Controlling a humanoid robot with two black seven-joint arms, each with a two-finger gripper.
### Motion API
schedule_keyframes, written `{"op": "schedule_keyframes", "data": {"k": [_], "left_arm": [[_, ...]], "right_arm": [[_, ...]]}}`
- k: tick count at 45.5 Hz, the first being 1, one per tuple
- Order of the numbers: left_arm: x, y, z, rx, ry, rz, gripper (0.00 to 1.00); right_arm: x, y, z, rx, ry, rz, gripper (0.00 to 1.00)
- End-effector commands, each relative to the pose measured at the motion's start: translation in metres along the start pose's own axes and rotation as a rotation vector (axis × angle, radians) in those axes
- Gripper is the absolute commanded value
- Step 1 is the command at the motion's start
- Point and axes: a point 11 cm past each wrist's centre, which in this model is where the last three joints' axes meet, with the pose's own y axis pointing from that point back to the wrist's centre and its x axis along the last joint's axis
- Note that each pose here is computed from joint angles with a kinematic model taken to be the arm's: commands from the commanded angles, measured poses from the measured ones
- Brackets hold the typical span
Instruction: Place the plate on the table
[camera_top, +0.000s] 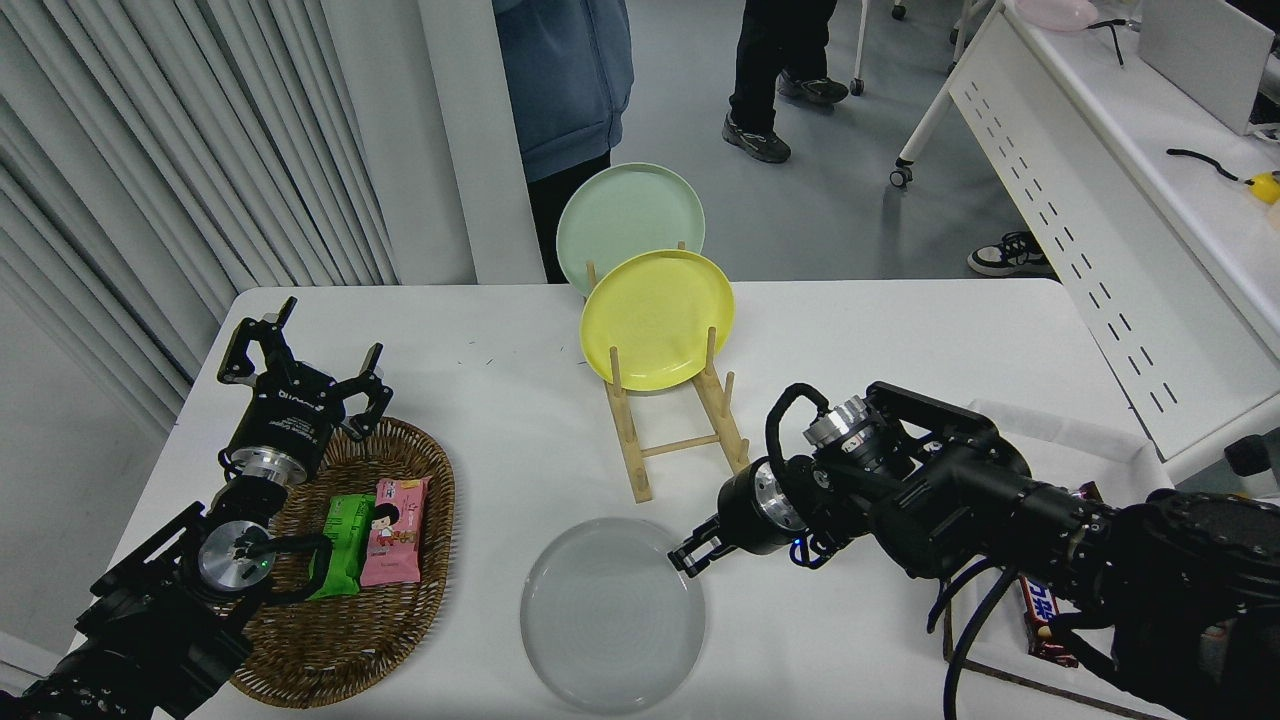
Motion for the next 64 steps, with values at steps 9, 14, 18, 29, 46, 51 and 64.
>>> {"op": "schedule_keyframes", "data": {"k": [9,14,18,29,46,51,64], "left_arm": [[0.0,0.0,0.0,0.0,0.0,-0.001,1.0],[0.0,0.0,0.0,0.0,0.0,0.0,1.0],[0.0,0.0,0.0,0.0,0.0,0.0,1.0],[0.0,0.0,0.0,-0.001,0.001,-0.001,1.0],[0.0,0.0,0.0,0.0,0.0,0.0,1.0],[0.0,0.0,0.0,0.0,-0.001,0.002,1.0],[0.0,0.0,0.0,0.0,0.0,0.0,1.0]], "right_arm": [[0.001,0.0,-0.002,0.007,-0.002,0.001,0.0],[0.0,0.0,-0.002,0.008,-0.002,0.001,0.0],[0.0,0.0,-0.002,0.006,-0.003,-0.002,0.0],[-0.007,0.004,0.001,0.008,0.017,-0.011,0.97],[-0.023,0.034,0.028,-0.042,0.162,-0.059,1.0],[-0.024,0.047,0.036,-0.081,0.189,-0.083,1.0],[-0.039,0.101,0.043,-0.094,0.269,-0.182,1.0]]}}
